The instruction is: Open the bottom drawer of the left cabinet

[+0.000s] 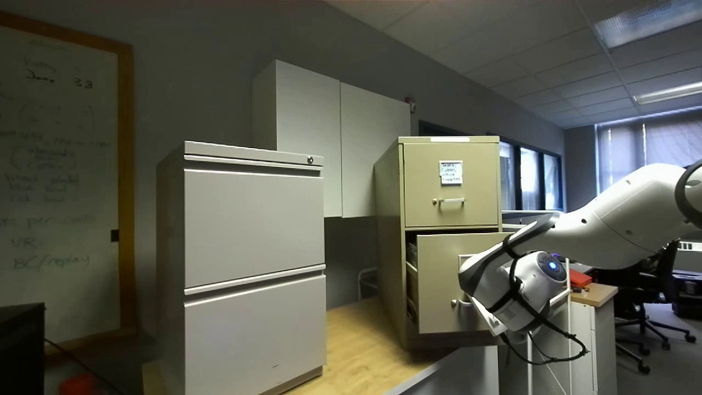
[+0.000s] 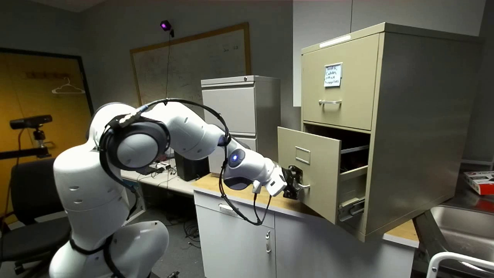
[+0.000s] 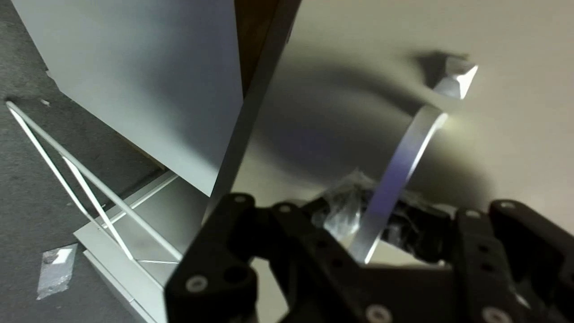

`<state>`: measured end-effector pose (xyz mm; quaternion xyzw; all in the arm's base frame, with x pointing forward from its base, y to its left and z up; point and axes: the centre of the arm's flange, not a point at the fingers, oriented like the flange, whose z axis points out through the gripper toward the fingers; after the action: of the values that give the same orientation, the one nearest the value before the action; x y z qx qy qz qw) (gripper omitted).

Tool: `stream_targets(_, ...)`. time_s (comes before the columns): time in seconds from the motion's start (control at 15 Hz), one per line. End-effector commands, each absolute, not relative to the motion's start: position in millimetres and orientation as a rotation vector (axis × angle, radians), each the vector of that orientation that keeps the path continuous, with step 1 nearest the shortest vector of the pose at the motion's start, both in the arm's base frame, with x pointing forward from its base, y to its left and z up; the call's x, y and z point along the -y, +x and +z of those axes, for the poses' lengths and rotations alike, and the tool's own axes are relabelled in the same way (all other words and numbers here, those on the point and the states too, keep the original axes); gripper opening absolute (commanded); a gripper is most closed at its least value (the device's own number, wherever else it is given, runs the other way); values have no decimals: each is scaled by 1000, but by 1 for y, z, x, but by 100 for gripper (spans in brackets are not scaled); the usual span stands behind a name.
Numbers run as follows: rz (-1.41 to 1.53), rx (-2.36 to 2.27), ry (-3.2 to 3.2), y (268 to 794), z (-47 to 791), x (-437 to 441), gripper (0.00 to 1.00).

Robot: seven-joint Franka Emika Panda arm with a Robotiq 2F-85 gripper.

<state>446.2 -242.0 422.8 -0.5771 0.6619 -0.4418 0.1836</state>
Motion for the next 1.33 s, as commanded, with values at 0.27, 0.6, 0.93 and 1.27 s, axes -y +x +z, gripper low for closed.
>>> stream_targets(0.27, -1055, -1992, -1652, 403, 391, 179, 1)
stream_targets(0.6, -1041, -2005, -1642, 399, 397, 169, 1)
stream_targets(0.93, -1052, -2014, -1649, 391, 401, 158, 1)
stream_targets(1.27, -1058, -2027, -1646, 384, 405, 154, 1)
